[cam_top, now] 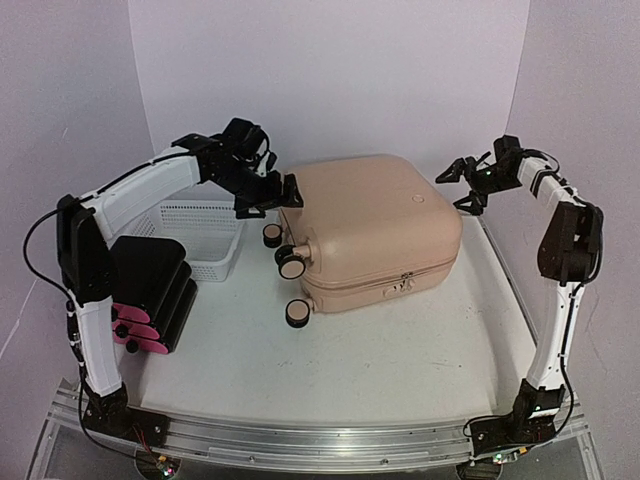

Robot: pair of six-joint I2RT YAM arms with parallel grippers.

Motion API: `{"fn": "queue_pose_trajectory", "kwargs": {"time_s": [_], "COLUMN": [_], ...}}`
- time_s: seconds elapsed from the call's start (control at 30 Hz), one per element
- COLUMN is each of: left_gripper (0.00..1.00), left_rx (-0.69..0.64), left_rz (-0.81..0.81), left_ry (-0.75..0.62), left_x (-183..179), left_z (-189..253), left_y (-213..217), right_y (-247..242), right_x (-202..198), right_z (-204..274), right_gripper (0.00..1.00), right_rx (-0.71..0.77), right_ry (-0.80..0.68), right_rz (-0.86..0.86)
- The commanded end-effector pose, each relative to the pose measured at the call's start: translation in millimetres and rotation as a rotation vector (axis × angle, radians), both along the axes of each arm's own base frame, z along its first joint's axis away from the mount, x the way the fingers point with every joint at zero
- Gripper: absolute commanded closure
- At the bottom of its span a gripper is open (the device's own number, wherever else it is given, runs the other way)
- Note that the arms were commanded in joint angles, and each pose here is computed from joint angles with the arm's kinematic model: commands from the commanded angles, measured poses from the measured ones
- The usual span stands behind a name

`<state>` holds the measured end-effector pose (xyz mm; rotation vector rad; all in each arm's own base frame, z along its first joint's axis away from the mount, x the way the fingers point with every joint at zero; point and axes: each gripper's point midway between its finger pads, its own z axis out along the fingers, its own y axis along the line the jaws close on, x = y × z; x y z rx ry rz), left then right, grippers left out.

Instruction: Open, take out, and arrange the luggage

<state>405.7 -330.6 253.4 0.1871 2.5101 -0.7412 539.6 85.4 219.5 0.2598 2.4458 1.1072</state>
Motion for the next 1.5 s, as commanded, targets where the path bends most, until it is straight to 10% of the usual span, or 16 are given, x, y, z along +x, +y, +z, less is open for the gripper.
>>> {"fn": "queue_pose_trajectory", "kwargs": {"time_s": [0.0, 0.27, 0.77, 1.1, 1.47], "left_gripper": [0.01, 0.02, 0.04, 0.02, 0.01], "left_rx": [-0.023, -0.058, 0.019, -0.054, 0.109], "left_rz": [0.016, -0.114, -0.238, -0.289, -0.207], "left_ry": [-0.041, 0.025, 0.074, -0.03, -0.234], "left_x": [28, 26, -39, 14, -39], "left_z": [2, -35, -69, -39, 67], "left_y": [-17, -64, -92, -95, -1], "right_y": [23, 77, 121, 106, 70], "right_x": [10, -33, -236, -274, -304], "right_z": [12, -27, -47, -37, -25], "right_gripper": [0.02, 0.03, 0.09, 0.04, 0.03], "right_rx": [0.088, 0.085, 0.077, 0.008, -0.237], "right_ry": [-0.091, -0.021, 0.151, 0.116, 0.109], "right_rz": [0.099, 0.252, 0.24, 0.22, 0.226]}}
